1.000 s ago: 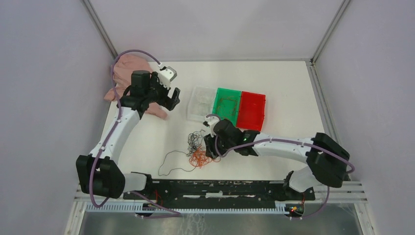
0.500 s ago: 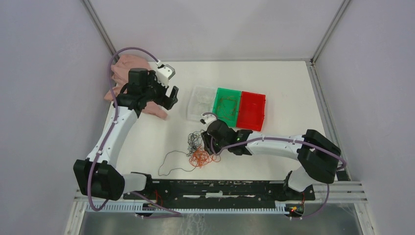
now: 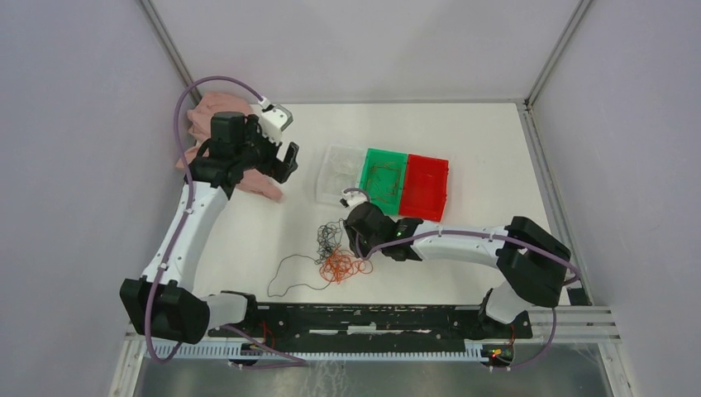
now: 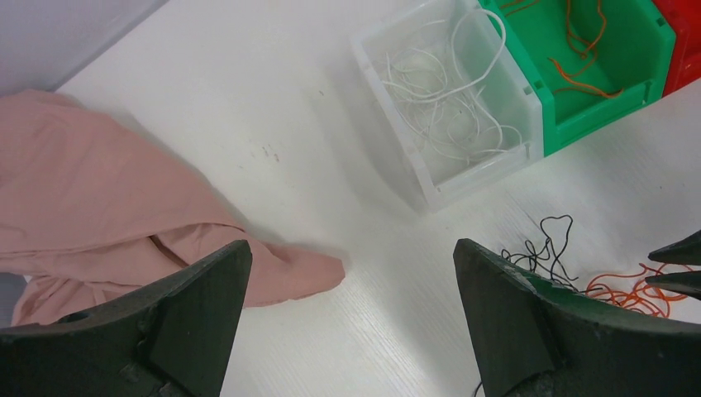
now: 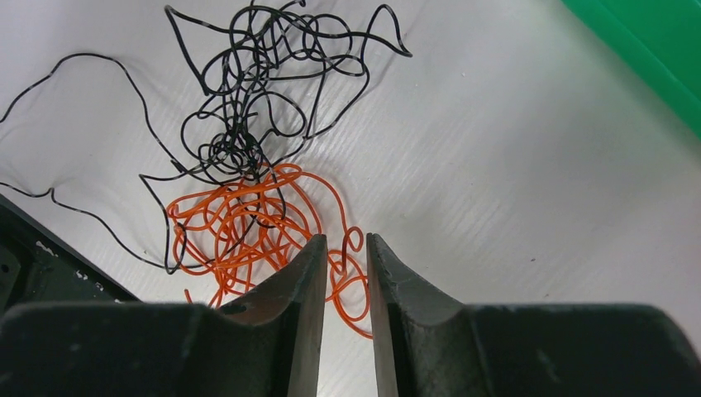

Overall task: Untangle the cables
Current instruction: Untie the cable.

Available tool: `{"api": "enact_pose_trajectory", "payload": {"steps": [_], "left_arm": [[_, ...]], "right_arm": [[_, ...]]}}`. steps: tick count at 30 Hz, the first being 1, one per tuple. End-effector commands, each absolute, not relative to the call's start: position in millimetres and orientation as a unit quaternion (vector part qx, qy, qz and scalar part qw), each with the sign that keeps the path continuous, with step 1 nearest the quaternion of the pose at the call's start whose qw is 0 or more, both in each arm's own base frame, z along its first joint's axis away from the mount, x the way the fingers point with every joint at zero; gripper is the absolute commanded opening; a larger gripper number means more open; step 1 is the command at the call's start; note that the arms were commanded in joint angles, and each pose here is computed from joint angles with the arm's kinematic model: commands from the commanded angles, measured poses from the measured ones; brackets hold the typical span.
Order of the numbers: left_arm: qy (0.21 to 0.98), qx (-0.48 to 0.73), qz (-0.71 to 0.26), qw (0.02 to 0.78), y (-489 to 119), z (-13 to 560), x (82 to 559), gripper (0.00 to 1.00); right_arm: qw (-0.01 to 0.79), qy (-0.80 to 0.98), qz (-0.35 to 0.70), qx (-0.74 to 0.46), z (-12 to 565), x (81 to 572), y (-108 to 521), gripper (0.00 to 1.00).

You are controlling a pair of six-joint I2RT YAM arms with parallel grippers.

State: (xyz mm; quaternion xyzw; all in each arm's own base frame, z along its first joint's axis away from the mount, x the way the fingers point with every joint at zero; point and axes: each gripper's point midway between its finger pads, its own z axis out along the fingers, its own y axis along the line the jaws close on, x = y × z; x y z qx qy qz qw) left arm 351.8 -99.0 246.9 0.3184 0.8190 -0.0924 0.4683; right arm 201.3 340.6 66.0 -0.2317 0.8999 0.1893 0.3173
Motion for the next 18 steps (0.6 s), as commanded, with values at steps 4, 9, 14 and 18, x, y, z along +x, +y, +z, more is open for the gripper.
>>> {"api": "enact_pose_trajectory", "payload": {"steps": [4,9,14,18], "left_arm": [[0.792,0.312,-0.082,0.518,-97.0,292.2,352.1,0.99],[0.782,0.318,-0.098,0.527,-103.2,303.1,345.2,0.99],[0.767,0.350,-0.133,0.521,-115.7,307.5,328.0,0.99],[0.737,0.427,-0.192,0.487,-134.2,297.1,286.4,0.99]], "right_arm": [[0.321,0.900,0.197,-0.221,76.2,206.1,352.3,0.22],[0.348,0.889,0.204,-0.218,101.7,213.6,354.1,0.03],[0.417,0.843,0.255,-0.226,178.1,223.4,363.4,0.00],[0.463,0.800,0.306,-0.228,240.0,222.3,366.5,0.00]]}}
